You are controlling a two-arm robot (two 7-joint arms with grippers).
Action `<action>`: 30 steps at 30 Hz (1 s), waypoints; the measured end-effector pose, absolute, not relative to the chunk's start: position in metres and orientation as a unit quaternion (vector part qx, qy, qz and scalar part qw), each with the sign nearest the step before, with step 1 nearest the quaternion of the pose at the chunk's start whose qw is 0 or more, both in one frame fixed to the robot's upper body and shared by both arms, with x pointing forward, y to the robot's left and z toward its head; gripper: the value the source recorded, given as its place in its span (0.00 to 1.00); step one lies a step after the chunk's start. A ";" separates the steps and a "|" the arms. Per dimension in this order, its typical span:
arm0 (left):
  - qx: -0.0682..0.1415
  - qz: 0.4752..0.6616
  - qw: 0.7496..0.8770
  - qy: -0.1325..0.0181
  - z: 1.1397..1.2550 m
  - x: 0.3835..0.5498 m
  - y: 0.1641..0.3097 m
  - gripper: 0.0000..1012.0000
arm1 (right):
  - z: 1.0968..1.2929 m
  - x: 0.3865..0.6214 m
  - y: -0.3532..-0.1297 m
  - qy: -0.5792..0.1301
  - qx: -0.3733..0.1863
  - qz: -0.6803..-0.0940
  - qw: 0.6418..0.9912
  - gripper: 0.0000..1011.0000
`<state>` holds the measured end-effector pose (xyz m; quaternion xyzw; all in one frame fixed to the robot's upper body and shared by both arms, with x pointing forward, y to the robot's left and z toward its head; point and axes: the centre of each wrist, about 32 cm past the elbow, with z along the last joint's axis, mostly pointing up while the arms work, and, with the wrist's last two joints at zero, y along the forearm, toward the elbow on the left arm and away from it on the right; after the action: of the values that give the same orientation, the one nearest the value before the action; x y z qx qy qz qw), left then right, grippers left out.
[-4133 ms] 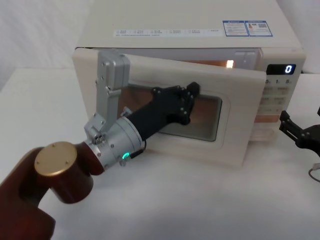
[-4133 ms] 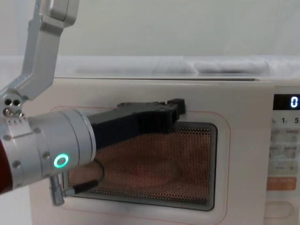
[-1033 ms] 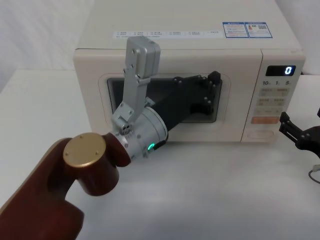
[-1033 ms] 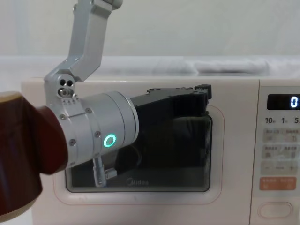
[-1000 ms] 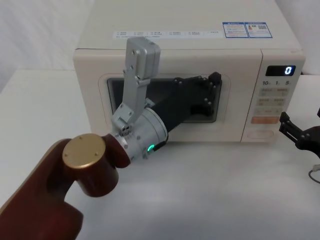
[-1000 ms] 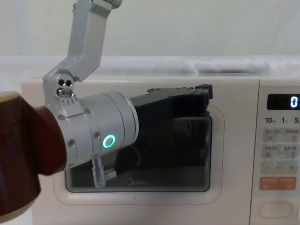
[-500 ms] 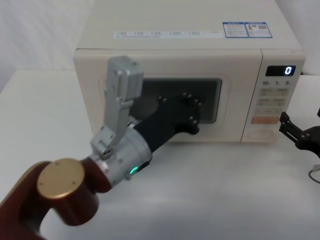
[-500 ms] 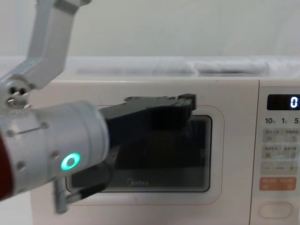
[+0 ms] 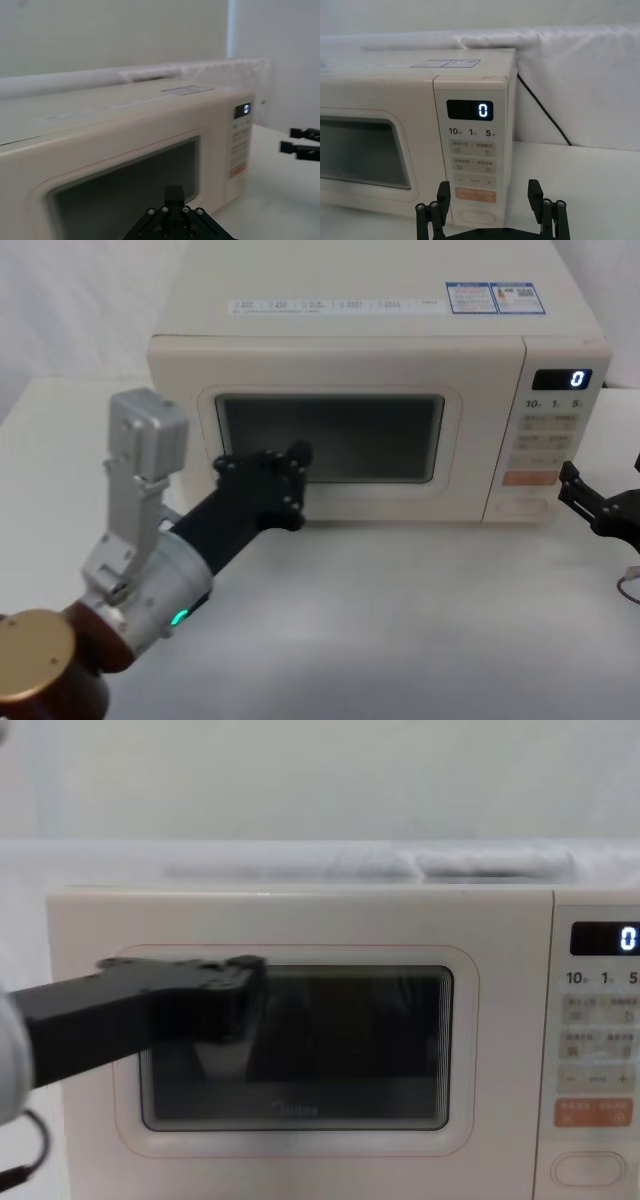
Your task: Press the button to open the microwave door with one hand; close the microwave door with the other hand.
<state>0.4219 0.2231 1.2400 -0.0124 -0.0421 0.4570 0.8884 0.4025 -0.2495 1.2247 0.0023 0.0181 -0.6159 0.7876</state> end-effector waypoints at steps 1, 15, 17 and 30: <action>-0.012 0.457 0.888 -0.042 1.240 0.422 0.223 0.00 | 1.225 0.402 -0.249 0.018 0.002 -0.616 0.788 0.99; -0.042 0.592 0.803 -0.061 1.220 0.398 0.279 0.00 | 1.225 0.403 -0.249 0.018 0.002 -0.616 0.788 0.99; -0.046 0.609 0.790 -0.060 1.214 0.396 0.287 0.00 | 1.225 0.403 -0.249 0.018 0.002 -0.616 0.788 0.99; -0.051 0.638 0.767 -0.033 1.183 0.398 0.310 0.00 | 1.225 0.402 -0.249 0.018 0.002 -0.616 0.788 0.99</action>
<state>0.3977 0.3100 1.1831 -0.0509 -0.0333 0.6385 0.7672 0.4025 -0.2495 1.2247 0.0024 0.0181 -0.6159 0.7876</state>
